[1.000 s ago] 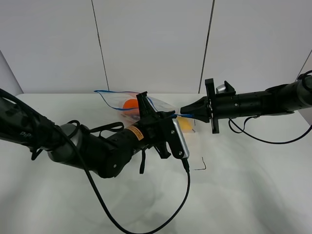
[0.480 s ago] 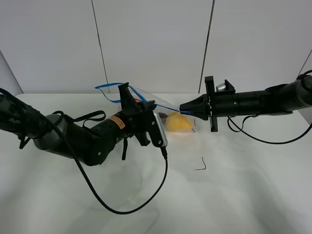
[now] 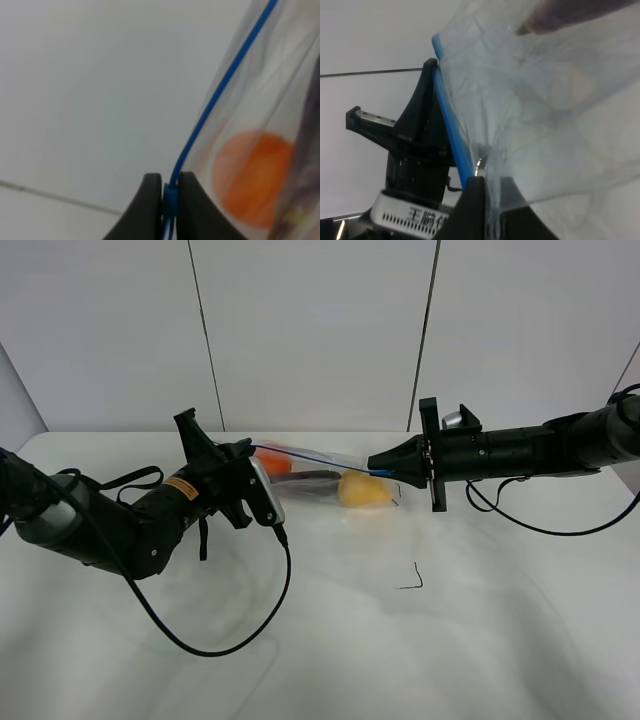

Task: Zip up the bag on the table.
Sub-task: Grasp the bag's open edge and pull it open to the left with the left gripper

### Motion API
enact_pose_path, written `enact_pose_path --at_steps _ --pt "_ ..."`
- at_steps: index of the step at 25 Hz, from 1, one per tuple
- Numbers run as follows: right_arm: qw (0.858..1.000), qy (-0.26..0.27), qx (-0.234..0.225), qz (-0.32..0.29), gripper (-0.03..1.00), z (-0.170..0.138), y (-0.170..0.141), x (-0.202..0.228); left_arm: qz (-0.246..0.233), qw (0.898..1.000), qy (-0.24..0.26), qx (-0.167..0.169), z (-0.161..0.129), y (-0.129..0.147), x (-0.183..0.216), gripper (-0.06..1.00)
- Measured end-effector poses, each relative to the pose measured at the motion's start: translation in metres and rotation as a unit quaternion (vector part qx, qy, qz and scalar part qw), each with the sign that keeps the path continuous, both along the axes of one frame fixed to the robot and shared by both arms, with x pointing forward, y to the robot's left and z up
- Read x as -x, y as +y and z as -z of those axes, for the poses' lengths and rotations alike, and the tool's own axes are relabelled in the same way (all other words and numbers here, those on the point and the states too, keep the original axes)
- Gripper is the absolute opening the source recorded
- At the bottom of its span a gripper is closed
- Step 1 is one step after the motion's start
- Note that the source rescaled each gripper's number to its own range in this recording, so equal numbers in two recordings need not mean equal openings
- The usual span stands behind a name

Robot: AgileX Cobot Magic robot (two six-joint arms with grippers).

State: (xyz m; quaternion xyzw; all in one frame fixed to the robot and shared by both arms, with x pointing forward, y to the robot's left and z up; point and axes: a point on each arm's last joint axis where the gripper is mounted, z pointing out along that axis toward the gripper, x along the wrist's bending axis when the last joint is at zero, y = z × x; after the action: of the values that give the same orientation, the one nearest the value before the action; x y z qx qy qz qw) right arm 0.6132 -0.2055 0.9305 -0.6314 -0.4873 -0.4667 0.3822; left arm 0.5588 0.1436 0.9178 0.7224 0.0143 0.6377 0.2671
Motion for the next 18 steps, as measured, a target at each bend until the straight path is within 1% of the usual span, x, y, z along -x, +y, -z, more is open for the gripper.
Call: enact_pose_path --at_steps 8,14,18 --pt "1.000 0.000 0.000 0.000 0.00 0.000 0.000 0.000 -0.044 0.999 -0.001 -0.002 0.001 0.032 -0.011 0.00" --pt "1.000 0.000 0.001 -0.003 0.00 0.000 0.000 0.000 -0.085 0.996 0.001 -0.002 0.002 0.058 -0.019 0.00" --pt "1.000 0.000 0.002 -0.004 0.00 0.000 0.000 0.001 -0.101 0.995 0.003 0.002 0.002 0.064 -0.020 0.00"
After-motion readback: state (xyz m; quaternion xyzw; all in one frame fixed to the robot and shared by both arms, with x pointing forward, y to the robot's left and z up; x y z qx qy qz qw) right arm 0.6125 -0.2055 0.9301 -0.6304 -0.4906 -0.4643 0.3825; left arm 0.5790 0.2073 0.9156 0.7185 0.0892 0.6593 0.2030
